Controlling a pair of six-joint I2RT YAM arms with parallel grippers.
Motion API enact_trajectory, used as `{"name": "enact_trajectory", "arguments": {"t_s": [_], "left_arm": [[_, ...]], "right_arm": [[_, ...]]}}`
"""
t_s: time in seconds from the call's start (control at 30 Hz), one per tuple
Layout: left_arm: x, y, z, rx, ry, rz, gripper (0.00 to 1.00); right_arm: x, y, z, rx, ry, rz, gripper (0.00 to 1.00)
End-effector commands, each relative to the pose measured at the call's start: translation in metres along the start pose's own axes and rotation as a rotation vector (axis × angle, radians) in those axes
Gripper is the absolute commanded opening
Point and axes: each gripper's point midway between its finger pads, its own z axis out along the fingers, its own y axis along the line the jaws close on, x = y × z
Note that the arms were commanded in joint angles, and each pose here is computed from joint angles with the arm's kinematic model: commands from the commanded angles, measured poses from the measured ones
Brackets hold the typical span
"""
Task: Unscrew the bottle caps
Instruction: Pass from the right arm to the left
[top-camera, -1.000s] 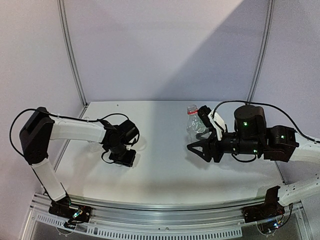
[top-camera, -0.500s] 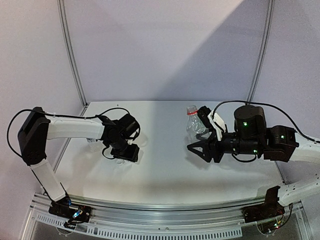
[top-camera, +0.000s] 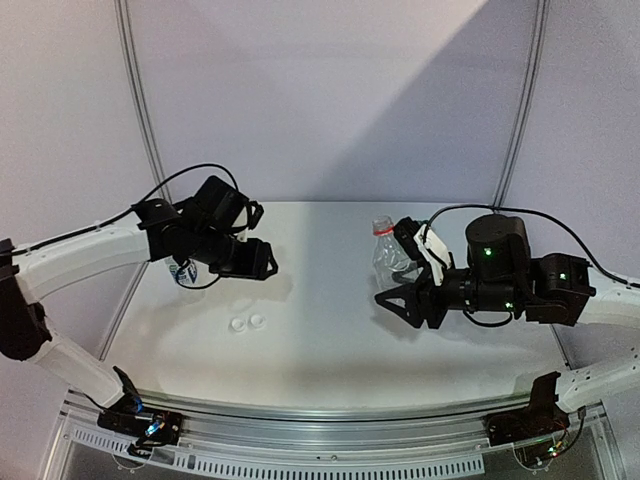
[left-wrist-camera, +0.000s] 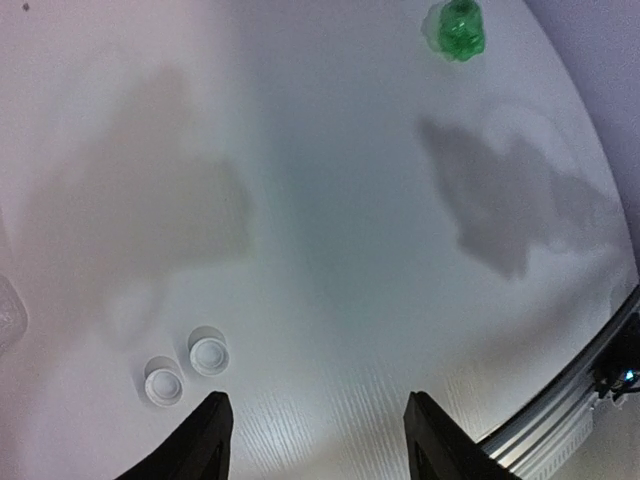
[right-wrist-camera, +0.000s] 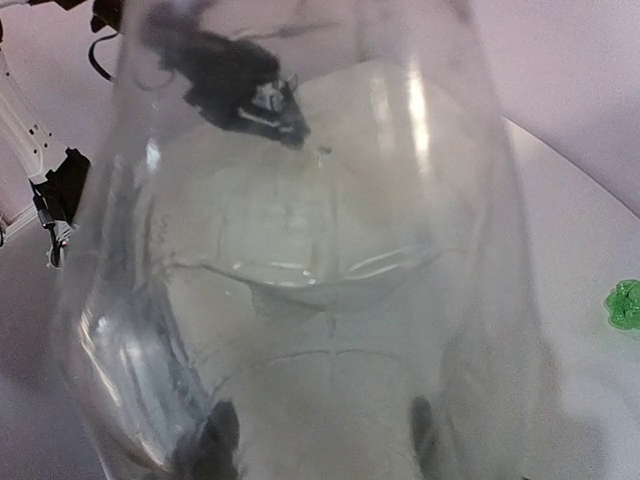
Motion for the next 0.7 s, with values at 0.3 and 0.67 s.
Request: {"name": "enact_trajectory", "arguments": {"t_s": [0.3,0.67], "left_arm": [[-0.009,-0.074,-0.098,0.4,-0.193,0.071,0.65],[-0.01,-0.147,-0.143,0.712,-0.272,0.216,0.7]], "right_arm": [[-0.008,0.006,0.003,-0.028,-0.026,-0.002,0.0],[-0.018,0.022,0.011,-0.105,-0.037,0.004,0.0]]}}
